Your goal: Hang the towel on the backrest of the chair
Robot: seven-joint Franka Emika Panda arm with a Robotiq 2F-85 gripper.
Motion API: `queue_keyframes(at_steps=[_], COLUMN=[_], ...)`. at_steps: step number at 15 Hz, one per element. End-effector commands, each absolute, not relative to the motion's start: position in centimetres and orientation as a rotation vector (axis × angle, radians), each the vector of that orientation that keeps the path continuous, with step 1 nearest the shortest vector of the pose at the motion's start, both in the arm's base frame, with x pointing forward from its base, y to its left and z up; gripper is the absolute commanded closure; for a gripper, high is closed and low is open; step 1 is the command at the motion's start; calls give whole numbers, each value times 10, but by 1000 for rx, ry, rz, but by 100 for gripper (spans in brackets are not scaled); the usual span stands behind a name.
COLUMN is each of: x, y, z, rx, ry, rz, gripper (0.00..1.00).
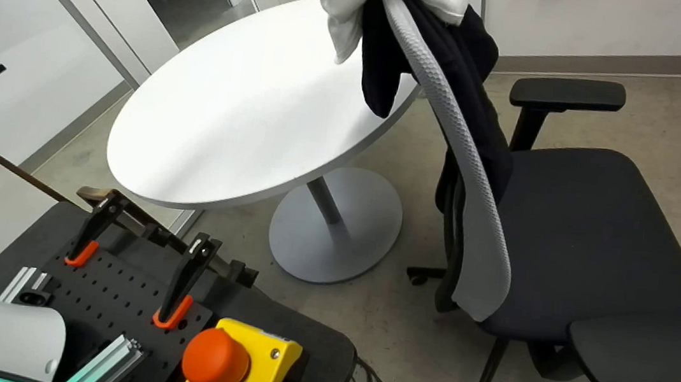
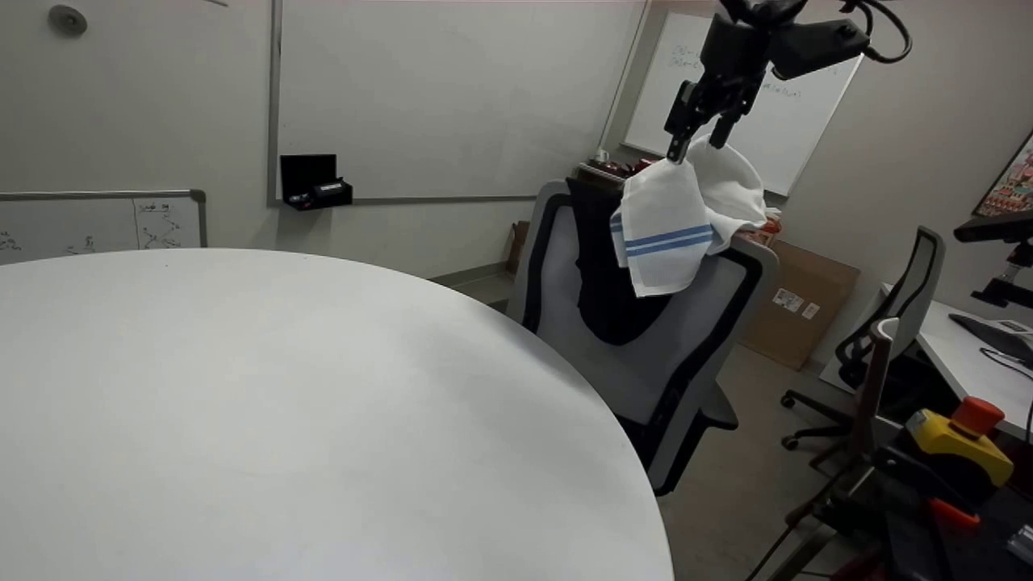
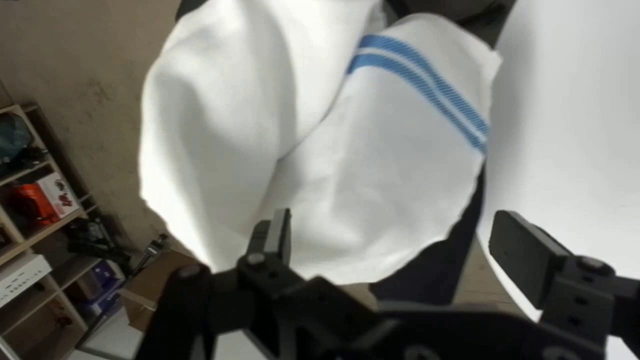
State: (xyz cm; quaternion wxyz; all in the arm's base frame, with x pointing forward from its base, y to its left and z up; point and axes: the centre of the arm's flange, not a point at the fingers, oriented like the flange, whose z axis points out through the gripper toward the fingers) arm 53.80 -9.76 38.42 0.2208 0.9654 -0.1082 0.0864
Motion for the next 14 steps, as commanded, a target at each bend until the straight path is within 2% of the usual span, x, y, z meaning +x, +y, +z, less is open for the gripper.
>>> queue_keyframes(at_steps=[1, 2, 3, 7, 12, 14], x=[513, 508, 504, 491, 483, 481], y=[-38, -27, -19, -18, -37, -48], z=[389, 386, 385, 381, 386, 388], rx=[2749, 2743, 2745, 2703, 2616, 2572], ry=[-237, -250, -236, -290, -296, -336], rz=[219, 222, 213, 188, 288, 325], gripper=[0, 12, 28, 58, 96, 100])
